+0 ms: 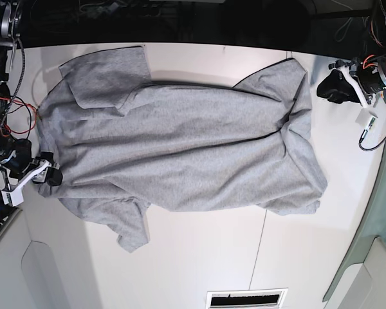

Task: Layout the t-shirt on the table in an organized manner, then fold the t-shirt properly
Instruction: 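Regrasp the shirt edges and pull them outward to smooth the body, then grasp the bunched fabric near the collar with the left gripper, then pull the grasped fabric away from the right gripper to flatten it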

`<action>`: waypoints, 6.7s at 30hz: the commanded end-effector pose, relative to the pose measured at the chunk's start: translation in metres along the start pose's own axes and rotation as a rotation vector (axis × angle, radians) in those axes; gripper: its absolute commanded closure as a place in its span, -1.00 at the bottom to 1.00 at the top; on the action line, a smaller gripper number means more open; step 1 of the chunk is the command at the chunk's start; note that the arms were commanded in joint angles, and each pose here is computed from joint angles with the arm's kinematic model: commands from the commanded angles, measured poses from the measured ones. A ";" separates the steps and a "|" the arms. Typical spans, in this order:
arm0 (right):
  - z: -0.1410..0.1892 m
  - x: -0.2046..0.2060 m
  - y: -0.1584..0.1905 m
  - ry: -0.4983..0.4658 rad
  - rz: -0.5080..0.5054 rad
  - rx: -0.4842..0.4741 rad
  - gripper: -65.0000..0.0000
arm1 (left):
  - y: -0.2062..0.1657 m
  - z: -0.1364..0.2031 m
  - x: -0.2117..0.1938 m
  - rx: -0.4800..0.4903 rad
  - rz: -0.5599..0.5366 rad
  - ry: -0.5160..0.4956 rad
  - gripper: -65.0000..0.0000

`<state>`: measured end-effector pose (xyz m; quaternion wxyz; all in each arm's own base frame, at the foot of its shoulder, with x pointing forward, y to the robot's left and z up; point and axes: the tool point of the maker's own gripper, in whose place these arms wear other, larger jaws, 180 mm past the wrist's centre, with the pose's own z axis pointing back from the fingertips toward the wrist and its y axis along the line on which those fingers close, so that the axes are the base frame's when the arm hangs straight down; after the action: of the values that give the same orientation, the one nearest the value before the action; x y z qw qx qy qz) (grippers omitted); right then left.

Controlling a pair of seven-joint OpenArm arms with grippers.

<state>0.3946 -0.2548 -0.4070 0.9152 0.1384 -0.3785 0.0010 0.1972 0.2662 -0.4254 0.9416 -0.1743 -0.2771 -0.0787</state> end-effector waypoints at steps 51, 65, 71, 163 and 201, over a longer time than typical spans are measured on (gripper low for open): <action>0.003 0.017 0.002 -0.046 -0.006 0.014 0.10 | -0.044 0.048 0.051 -0.040 -0.235 -0.023 0.87; 0.003 -0.001 0.002 -0.017 -0.020 0.017 0.10 | -0.159 0.007 0.052 -0.245 -0.380 -0.110 0.48; 0.001 -0.007 0.005 -0.002 -0.022 0.021 0.10 | -0.231 -0.047 0.050 -0.423 -0.364 -0.136 -0.07; -0.007 -0.011 0.022 -0.003 -0.041 0.054 0.10 | -0.174 -0.077 0.027 -0.330 0.155 -0.196 1.00; -0.005 -0.008 0.017 -0.011 -0.045 0.045 0.10 | 0.029 0.072 0.030 0.273 0.028 -0.204 1.00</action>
<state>0.3746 -0.2264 -0.4325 0.9213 0.1709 -0.3491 -0.0134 0.1860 0.3145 -0.3731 0.9323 -0.0608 -0.3566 -0.0022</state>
